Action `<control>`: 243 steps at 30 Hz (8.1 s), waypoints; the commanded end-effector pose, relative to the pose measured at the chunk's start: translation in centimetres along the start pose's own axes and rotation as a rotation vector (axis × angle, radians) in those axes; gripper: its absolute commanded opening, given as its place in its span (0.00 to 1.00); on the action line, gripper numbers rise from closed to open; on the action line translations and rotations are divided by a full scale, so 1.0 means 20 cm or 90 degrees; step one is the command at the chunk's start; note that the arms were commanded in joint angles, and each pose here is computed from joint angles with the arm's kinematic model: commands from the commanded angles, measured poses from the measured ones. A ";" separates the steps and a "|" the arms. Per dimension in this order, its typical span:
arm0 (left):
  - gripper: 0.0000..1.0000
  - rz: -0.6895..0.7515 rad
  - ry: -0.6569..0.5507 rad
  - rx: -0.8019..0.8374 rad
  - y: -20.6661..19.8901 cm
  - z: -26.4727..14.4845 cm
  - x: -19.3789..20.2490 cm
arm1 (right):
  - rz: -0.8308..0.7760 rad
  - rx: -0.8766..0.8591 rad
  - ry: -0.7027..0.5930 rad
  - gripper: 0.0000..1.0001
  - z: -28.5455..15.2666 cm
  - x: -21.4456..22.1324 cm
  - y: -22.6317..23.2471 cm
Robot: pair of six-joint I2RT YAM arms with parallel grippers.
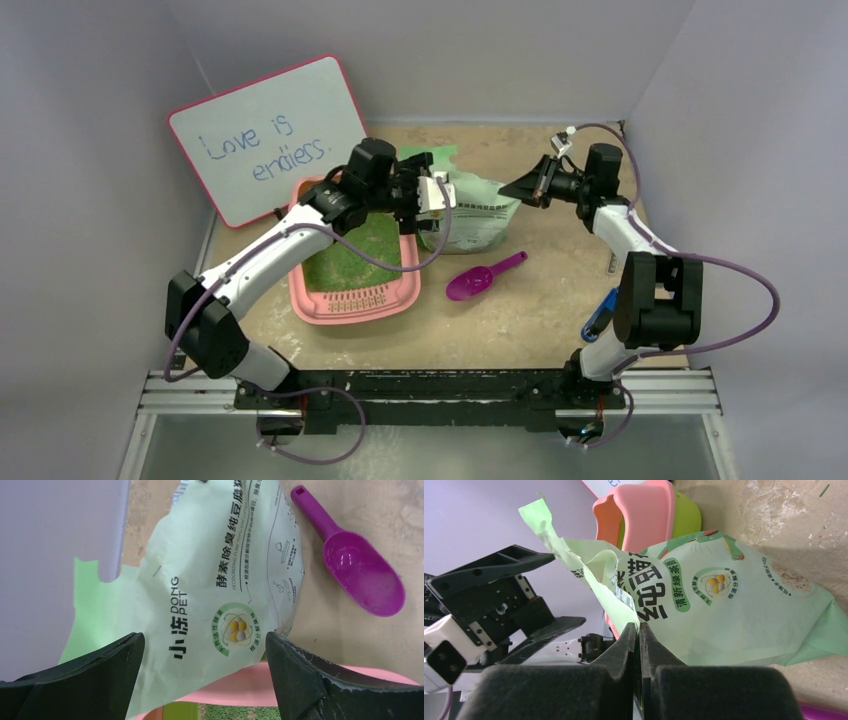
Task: Fill the litter box with clean litter
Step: Close the cat litter bag at the center of the board, then pick up the clamp at the center of the board.
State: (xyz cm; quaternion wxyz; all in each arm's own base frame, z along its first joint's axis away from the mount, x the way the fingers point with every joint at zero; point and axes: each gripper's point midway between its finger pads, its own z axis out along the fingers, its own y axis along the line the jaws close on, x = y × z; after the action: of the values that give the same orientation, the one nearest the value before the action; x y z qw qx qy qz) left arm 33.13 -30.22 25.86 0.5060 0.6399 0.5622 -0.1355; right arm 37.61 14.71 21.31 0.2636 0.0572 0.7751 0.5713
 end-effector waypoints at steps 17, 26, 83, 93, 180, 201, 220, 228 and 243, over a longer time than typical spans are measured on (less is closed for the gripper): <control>0.92 0.105 -0.064 -0.110 0.21 0.13 -0.15 | -0.083 -0.082 0.029 0.00 -0.03 0.00 0.26; 0.94 0.082 0.028 -0.024 0.13 0.24 0.03 | -0.127 -0.103 0.025 0.00 -0.06 0.00 0.35; 0.00 -0.140 0.036 0.129 0.18 0.16 0.05 | -0.801 0.088 -0.124 0.93 -0.21 -0.16 0.50; 0.00 -0.150 0.020 0.141 0.17 0.16 0.02 | -1.106 0.027 0.085 0.92 0.07 0.05 0.39; 0.00 -0.176 -0.014 0.137 0.14 0.09 0.03 | 0.090 0.655 -0.225 0.48 -1.12 -0.30 -1.20; 0.00 -0.177 -0.019 0.142 0.13 0.08 0.02 | 0.119 0.767 -0.244 0.77 -1.26 -0.37 -1.28; 0.00 -0.179 -0.016 0.143 0.13 0.08 0.02 | 0.070 0.611 -0.152 0.29 -1.02 -0.31 -1.29; 0.00 -0.179 -0.024 0.147 0.13 0.08 0.01 | 0.072 0.654 -0.121 0.46 -1.04 -0.21 -1.24; 0.00 -0.184 -0.039 0.157 0.12 0.09 -0.02 | 0.058 0.665 -0.146 0.47 -0.96 -0.04 -1.10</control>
State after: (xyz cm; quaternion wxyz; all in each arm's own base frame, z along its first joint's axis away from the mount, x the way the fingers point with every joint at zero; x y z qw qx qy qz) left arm 36.14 -31.92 21.55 0.3661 0.6109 0.6399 -0.2884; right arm 33.28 -10.00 2.93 0.2163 0.2682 0.9338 0.0961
